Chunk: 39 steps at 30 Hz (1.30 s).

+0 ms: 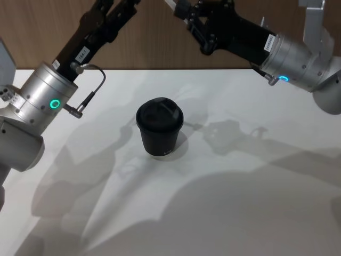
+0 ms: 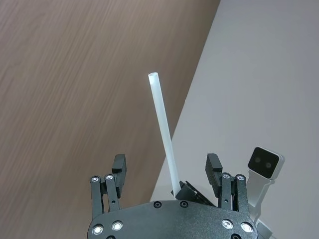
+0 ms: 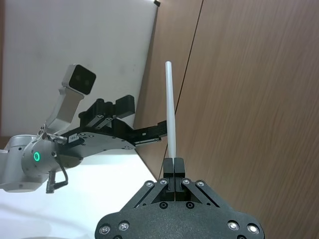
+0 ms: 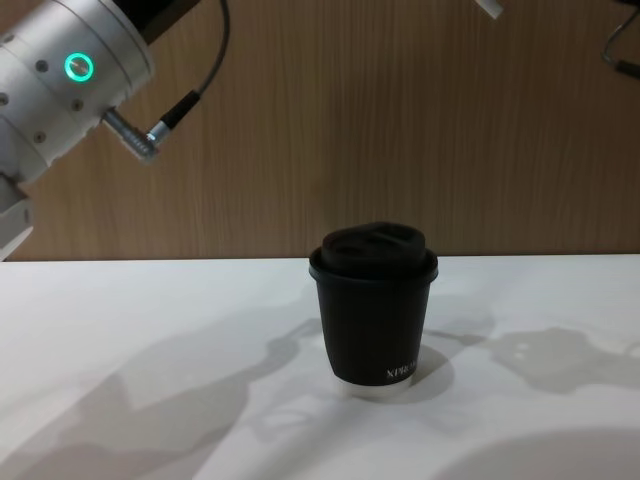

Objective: Pick up the straw with one hand, pass it to the other hand, and insert it into the cup.

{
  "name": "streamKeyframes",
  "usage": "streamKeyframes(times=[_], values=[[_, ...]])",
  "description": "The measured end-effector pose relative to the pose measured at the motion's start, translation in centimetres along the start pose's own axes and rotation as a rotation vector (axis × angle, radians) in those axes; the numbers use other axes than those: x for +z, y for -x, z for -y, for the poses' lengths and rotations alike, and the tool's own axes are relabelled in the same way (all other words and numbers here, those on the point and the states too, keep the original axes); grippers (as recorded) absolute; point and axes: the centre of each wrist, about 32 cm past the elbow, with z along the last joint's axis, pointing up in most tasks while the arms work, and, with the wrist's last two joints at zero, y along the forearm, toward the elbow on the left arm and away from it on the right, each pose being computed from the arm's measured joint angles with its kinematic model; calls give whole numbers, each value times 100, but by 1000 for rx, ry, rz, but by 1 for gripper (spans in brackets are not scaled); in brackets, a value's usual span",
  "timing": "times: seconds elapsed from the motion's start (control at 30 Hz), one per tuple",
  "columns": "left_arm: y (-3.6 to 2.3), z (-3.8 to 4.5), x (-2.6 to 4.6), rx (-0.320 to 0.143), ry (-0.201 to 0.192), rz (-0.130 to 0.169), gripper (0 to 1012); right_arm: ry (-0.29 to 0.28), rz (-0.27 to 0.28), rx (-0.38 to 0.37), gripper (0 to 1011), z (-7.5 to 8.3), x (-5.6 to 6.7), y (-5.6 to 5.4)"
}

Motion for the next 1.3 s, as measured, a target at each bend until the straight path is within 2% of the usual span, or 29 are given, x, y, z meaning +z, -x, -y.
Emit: streamKeyframes(times=[0.83, 1.3], values=[[-118, 247, -49, -68, -7, -37, 1003, 0, 0, 0, 10, 0, 0, 0], [-145, 315, -52, -96, 6, -25, 1003, 0, 0, 0, 10, 0, 0, 0]])
